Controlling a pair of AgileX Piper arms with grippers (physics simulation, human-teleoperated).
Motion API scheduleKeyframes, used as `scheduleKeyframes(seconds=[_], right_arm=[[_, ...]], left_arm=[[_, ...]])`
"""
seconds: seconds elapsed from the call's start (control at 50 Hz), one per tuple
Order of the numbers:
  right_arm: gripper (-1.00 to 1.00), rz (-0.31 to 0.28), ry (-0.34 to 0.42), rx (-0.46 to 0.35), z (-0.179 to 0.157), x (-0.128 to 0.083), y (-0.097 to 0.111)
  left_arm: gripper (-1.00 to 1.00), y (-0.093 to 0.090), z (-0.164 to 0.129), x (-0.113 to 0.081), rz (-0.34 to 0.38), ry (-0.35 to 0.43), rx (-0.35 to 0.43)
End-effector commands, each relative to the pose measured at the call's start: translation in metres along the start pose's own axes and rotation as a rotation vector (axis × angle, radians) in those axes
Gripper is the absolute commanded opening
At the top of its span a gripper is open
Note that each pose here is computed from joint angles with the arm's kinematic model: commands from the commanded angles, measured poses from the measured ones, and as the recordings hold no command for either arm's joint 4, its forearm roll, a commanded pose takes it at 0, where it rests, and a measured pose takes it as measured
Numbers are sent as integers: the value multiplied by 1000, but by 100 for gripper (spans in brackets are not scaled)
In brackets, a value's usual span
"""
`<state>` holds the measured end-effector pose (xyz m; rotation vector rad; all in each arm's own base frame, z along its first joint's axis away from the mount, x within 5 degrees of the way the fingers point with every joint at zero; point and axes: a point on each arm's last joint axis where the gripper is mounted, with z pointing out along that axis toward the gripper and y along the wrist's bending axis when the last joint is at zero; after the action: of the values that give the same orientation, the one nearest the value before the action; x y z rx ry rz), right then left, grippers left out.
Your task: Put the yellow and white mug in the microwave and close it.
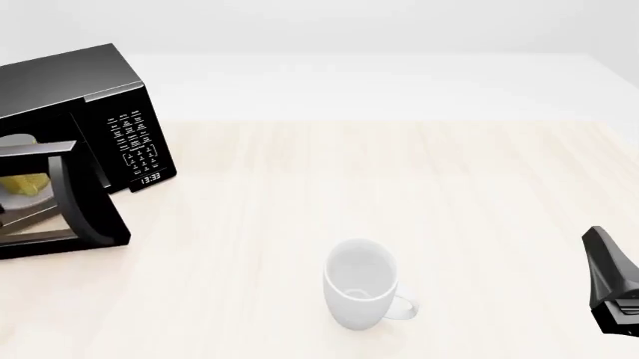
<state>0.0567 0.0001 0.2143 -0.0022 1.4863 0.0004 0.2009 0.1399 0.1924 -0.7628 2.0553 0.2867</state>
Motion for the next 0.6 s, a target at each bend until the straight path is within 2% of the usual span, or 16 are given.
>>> scheduleKeyframes(seconds=[0.02, 0.6], right_arm=[[100, 0, 0, 0, 0, 0, 0], [100, 0, 0, 0, 0, 0, 0]], left_arm=[[100, -8, 5, -4, 4, -19, 28], [100, -17, 23, -8, 46, -36, 55]])
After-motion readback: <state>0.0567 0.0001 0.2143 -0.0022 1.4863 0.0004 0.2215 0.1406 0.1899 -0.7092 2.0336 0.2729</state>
